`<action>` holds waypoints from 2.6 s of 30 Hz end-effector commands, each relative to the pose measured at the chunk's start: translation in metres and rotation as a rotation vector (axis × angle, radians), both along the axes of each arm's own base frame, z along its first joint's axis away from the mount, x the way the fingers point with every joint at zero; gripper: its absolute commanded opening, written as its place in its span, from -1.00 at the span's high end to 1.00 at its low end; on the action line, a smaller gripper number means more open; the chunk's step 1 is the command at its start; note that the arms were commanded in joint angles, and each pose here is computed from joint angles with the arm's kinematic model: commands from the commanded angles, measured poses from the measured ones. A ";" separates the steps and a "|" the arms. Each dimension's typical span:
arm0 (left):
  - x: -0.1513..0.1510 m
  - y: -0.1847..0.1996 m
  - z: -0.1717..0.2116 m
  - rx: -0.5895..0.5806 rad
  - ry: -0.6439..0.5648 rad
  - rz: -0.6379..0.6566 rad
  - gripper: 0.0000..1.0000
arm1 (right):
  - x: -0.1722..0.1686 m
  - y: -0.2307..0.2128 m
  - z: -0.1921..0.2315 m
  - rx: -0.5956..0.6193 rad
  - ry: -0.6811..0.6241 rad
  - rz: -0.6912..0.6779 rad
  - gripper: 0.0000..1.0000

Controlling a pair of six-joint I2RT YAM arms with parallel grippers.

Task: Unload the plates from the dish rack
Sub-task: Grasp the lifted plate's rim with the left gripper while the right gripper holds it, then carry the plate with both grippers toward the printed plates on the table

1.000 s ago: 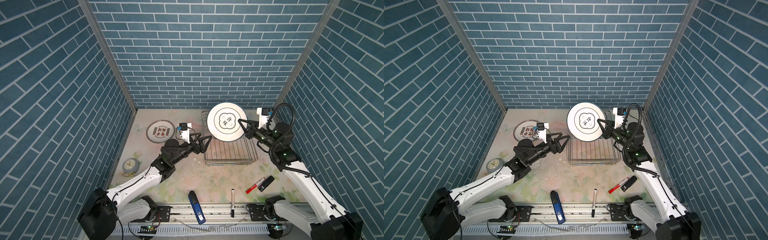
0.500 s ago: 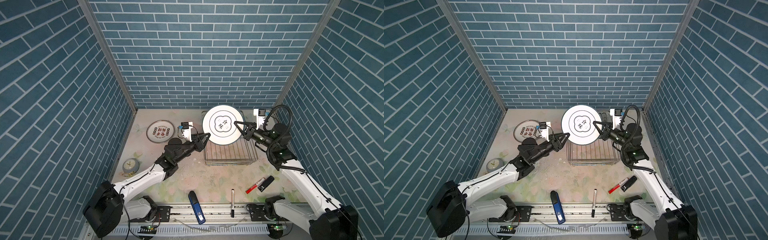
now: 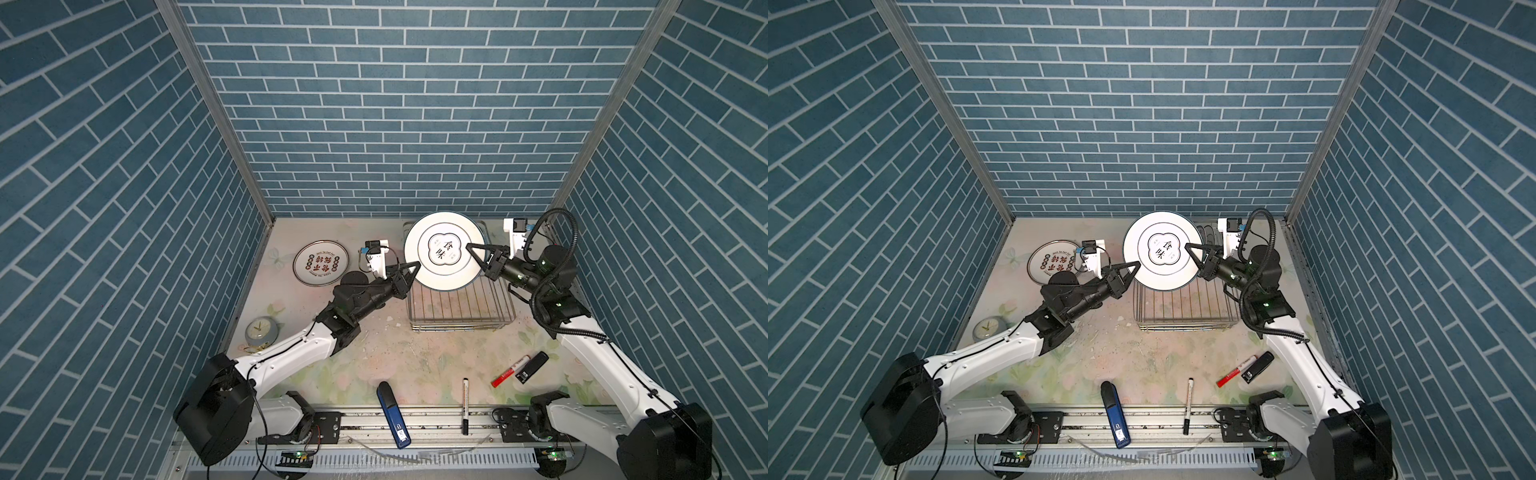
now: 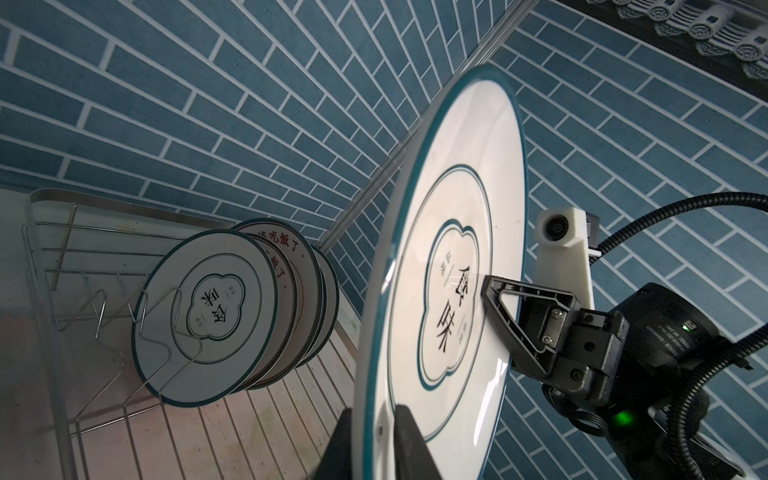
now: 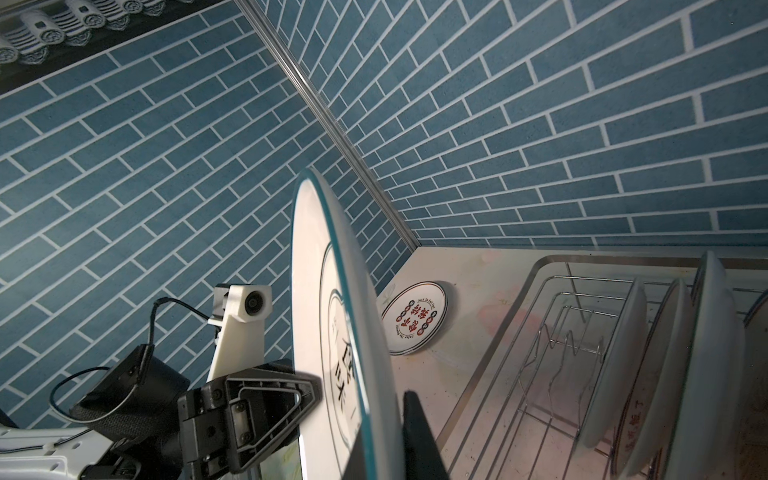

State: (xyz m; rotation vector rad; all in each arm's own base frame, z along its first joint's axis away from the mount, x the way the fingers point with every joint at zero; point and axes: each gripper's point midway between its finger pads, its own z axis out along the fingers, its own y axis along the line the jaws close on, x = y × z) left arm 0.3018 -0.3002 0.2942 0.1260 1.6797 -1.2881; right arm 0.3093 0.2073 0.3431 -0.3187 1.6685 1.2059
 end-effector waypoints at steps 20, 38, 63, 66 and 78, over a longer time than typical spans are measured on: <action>0.006 -0.004 0.005 -0.044 0.054 0.001 1.00 | 0.019 0.001 -0.013 -0.052 0.013 -0.037 0.44; 0.019 0.028 -0.010 -0.022 0.112 0.139 1.00 | 0.018 -0.026 -0.006 -0.092 -0.032 -0.219 -0.98; 0.004 0.137 -0.031 0.042 0.156 0.476 1.00 | -0.035 0.128 -0.023 -0.489 -0.287 0.084 -0.98; 0.000 0.156 -0.036 0.025 0.174 0.542 1.00 | -0.033 0.144 -0.030 -0.515 -0.292 0.109 -0.98; -0.002 0.191 -0.068 -0.012 0.258 0.687 1.00 | -0.009 0.171 -0.040 -0.538 -0.259 0.056 -0.98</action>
